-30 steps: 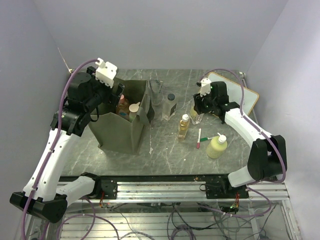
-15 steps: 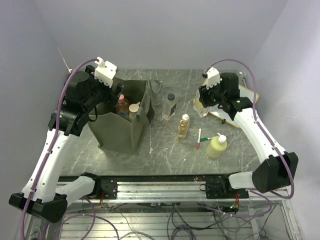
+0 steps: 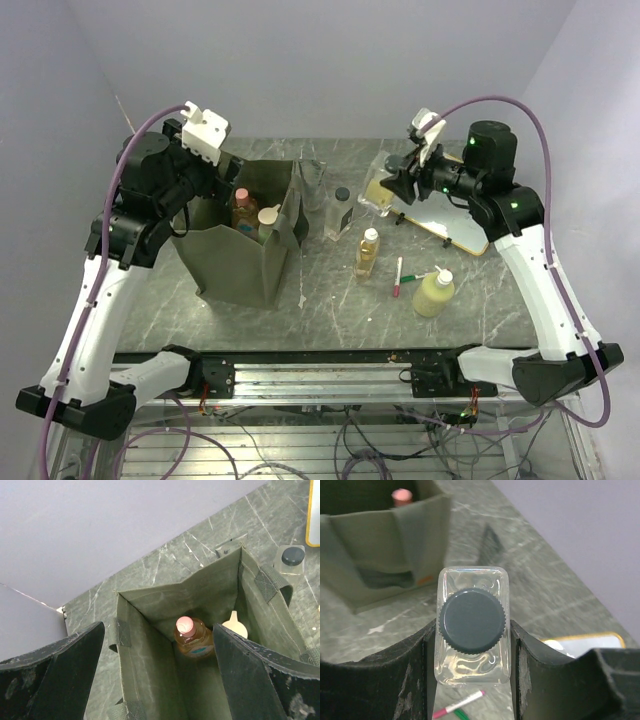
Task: Place the personal care products into the canvas bag
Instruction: Pick up the care product from the center of the board, then place the care product at the center of the board, then pick up the care product from the center of the board.
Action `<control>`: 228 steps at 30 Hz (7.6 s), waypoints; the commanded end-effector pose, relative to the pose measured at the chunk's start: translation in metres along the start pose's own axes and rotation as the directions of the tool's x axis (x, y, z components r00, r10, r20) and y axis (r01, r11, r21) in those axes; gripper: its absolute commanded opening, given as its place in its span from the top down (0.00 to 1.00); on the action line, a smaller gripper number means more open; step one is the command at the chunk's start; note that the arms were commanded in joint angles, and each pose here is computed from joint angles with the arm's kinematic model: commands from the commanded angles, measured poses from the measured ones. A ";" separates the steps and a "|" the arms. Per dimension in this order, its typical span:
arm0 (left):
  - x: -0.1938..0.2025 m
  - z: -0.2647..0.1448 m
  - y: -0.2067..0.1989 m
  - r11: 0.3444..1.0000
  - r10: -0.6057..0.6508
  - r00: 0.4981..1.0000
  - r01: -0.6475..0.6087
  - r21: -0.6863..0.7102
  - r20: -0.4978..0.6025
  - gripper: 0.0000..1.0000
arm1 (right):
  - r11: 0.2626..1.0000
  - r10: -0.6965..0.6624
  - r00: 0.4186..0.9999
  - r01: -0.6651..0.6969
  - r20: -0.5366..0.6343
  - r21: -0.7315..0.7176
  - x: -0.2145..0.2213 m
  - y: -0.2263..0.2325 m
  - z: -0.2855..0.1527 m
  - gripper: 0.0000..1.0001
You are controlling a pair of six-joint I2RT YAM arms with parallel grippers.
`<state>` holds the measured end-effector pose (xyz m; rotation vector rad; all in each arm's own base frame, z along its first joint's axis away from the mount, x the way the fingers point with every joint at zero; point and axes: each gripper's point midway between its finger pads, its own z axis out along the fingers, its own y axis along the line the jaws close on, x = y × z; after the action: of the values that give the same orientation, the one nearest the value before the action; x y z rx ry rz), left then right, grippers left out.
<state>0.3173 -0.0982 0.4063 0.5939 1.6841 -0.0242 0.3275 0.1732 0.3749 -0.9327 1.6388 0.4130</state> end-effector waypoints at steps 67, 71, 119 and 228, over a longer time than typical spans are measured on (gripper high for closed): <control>0.013 0.006 -0.005 0.994 0.018 0.999 -0.014 0.105 -0.038 0.00 | 0.926 -0.065 0.998 0.069 0.022 -0.371 0.091 0.181 0.050 0.14; -0.005 0.004 -0.030 0.981 0.079 0.997 -0.078 0.179 0.001 0.00 | 0.932 -0.089 0.992 0.115 0.089 -0.343 0.057 0.144 0.028 0.14; 0.146 0.054 -0.314 0.258 0.730 0.671 -0.452 0.854 0.135 0.08 | 0.976 0.120 0.992 -0.127 0.051 0.175 0.145 -0.019 -0.051 0.12; 0.148 0.002 -0.302 0.181 0.681 0.708 -0.409 0.894 0.186 0.01 | 0.975 0.147 0.989 -0.142 -0.017 0.169 0.173 -0.024 -0.040 0.11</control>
<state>0.1954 -0.2987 0.1747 2.0867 1.5383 -0.3147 0.3137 0.0706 0.2272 -0.6910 1.7655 0.3695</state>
